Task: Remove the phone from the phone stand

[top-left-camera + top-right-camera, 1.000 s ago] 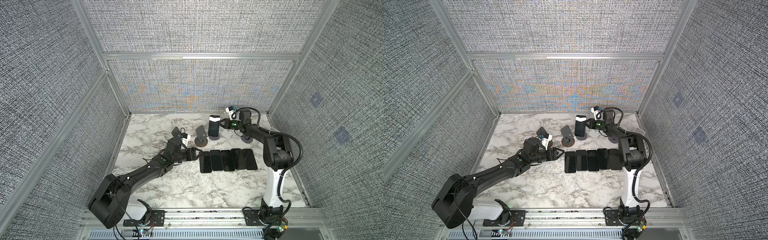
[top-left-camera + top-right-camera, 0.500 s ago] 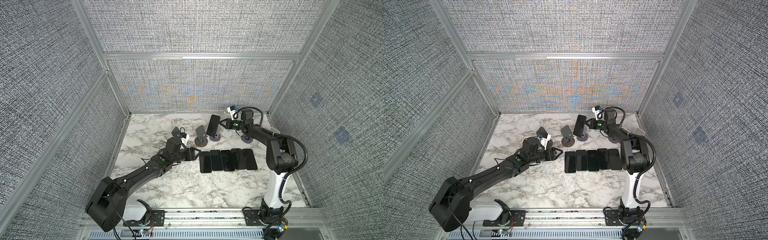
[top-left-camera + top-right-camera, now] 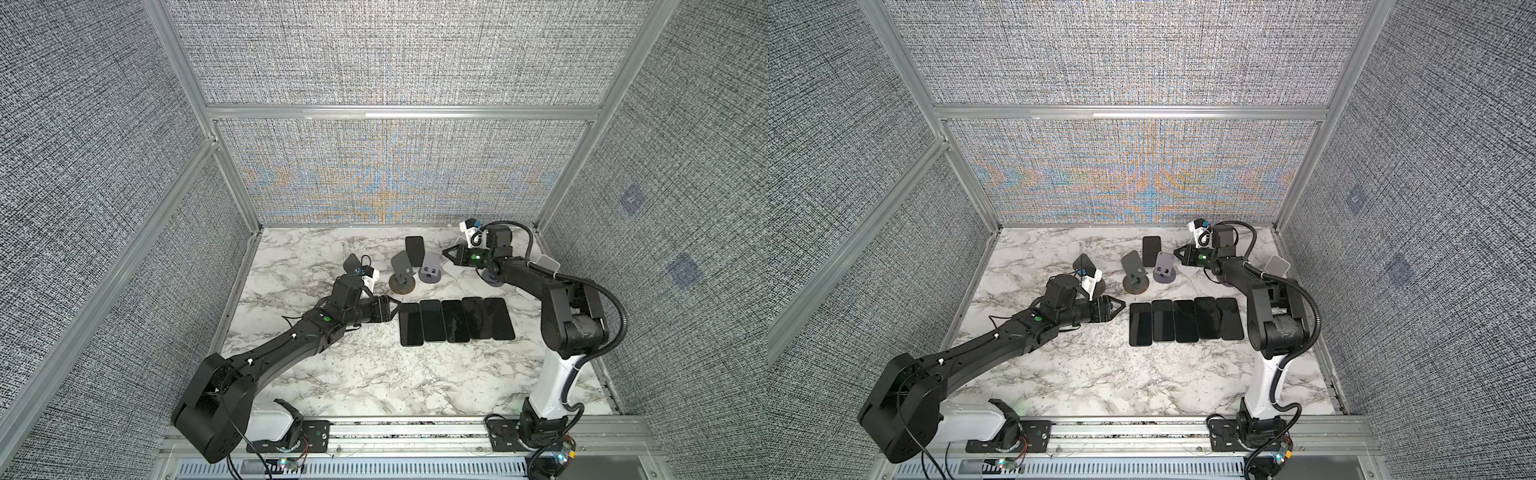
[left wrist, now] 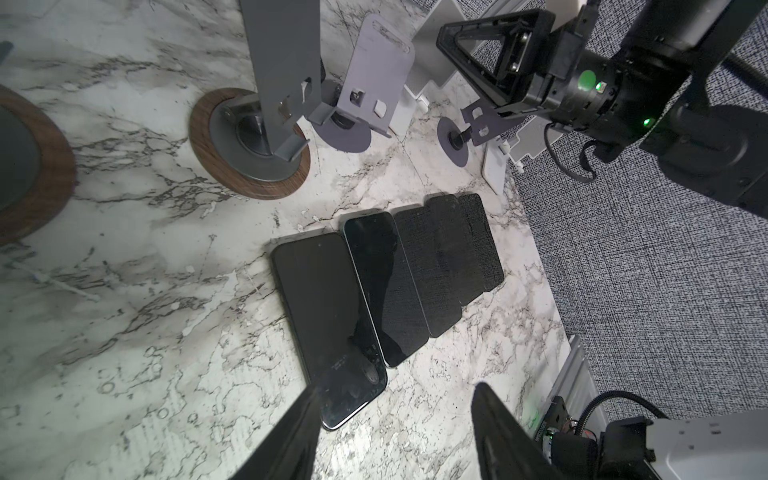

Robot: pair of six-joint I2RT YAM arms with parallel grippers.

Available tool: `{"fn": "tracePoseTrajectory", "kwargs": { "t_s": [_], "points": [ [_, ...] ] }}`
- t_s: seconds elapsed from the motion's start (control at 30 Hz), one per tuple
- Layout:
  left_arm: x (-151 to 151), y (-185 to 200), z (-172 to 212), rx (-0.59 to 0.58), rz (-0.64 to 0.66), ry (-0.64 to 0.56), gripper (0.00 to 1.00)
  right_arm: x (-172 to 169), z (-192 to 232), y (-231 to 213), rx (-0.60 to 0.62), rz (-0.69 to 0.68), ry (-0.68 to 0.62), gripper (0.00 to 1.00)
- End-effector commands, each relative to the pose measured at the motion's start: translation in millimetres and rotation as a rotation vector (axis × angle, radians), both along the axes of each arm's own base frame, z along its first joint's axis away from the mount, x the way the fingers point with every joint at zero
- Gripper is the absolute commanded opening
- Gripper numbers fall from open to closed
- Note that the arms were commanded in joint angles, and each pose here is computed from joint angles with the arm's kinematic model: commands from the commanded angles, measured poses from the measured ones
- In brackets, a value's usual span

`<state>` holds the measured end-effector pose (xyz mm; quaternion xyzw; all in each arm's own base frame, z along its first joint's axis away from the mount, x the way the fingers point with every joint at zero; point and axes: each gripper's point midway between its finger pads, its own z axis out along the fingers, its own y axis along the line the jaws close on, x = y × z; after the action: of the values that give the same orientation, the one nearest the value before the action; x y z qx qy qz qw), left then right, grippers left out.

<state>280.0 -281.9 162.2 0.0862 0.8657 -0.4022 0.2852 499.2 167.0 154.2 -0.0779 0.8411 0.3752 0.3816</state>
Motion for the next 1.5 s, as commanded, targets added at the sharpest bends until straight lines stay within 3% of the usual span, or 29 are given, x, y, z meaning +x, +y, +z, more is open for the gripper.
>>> {"fn": "tracePoseTrajectory", "kwargs": {
  "t_s": [0.0,0.17,0.23,0.3,0.4,0.6,0.9,1.1,1.33,1.47],
  "points": [
    [10,11,10,0.105,0.024,-0.069,0.61,-4,9,-8,-0.081,-0.049,-0.022,0.08],
    [32,32,22,0.272,0.118,-0.111,0.63,-18,20,2,-0.223,-0.065,-0.009,0.1],
    [40,26,32,0.312,0.07,-0.162,0.68,-22,23,7,-0.231,-0.053,-0.006,0.21],
    [47,20,37,0.372,0.007,-0.192,0.8,-27,27,8,-0.225,-0.052,0.008,0.36],
    [69,11,45,0.419,-0.051,-0.201,0.84,-34,31,6,-0.237,-0.047,0.033,0.47],
    [121,0,31,0.393,-0.123,-0.104,0.82,-57,29,6,-0.246,-0.005,0.069,0.49],
    [151,-32,-8,0.318,-0.275,-0.015,0.61,-82,28,2,-0.248,0.013,0.092,0.5],
    [159,-36,-25,0.32,-0.281,0.007,0.33,-96,28,1,-0.24,0.029,0.077,0.5],
    [167,-35,-26,0.324,-0.269,0.002,0.01,-88,26,-4,-0.226,0.009,0.072,0.5],
    [177,-24,-19,0.304,-0.219,0.012,0.0,-90,28,-6,-0.222,-0.005,0.063,0.5]
  ]
}}
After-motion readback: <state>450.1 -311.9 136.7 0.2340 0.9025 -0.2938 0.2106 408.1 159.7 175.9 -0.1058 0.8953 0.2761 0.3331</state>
